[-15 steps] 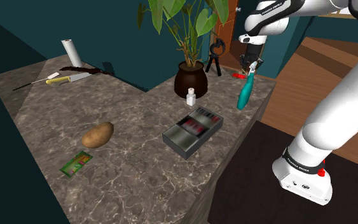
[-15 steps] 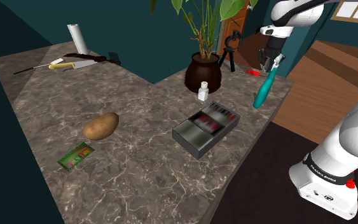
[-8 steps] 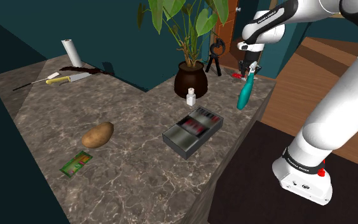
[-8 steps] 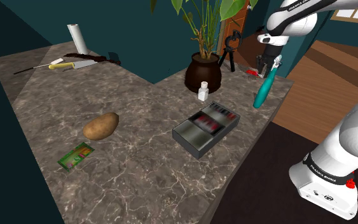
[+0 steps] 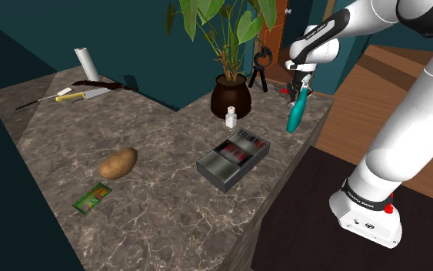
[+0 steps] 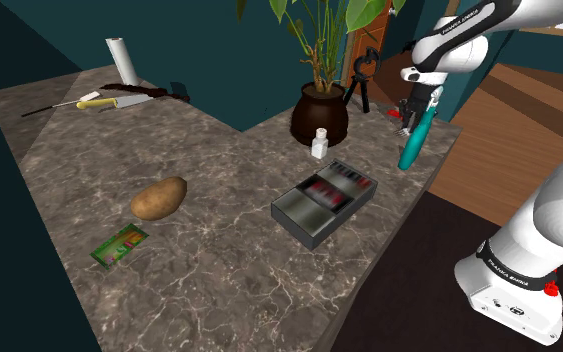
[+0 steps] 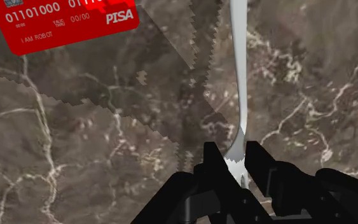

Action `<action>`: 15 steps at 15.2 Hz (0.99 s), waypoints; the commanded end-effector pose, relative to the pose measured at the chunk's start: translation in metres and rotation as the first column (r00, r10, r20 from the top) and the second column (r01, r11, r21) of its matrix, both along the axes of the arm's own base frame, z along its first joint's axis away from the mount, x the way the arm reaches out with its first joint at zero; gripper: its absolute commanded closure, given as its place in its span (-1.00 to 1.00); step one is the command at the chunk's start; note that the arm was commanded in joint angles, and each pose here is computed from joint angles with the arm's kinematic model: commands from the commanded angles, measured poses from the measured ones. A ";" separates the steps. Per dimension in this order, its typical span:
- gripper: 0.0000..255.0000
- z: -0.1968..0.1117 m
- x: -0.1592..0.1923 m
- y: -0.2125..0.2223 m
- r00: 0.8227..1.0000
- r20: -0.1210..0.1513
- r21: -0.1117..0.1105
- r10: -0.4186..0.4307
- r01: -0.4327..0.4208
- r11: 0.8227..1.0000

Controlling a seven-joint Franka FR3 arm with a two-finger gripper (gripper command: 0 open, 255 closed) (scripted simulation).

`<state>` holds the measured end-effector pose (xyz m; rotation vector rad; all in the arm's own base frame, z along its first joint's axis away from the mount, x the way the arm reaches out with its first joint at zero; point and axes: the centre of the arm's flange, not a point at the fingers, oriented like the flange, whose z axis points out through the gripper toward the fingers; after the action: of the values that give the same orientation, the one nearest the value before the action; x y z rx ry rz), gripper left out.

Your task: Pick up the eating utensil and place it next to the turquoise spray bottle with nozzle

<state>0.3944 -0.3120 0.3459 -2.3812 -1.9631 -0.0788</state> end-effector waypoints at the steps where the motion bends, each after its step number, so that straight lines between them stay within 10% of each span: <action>1: 1.00 -0.005 -0.001 -0.001 1.000 0.000 0.000 0.000 0.000 1.000; 7: 1.00 -0.005 -0.001 -0.001 1.000 0.000 0.000 0.000 0.000 1.000; 8: -1.00 -0.005 -0.001 -0.001 1.000 0.000 0.000 0.000 0.000 1.000; 15: -1.00 0.022 -0.001 -0.003 1.000 0.000 0.000 0.000 0.000 1.000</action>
<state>0.3930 -0.3129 0.3545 -2.3817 -1.9637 -0.0799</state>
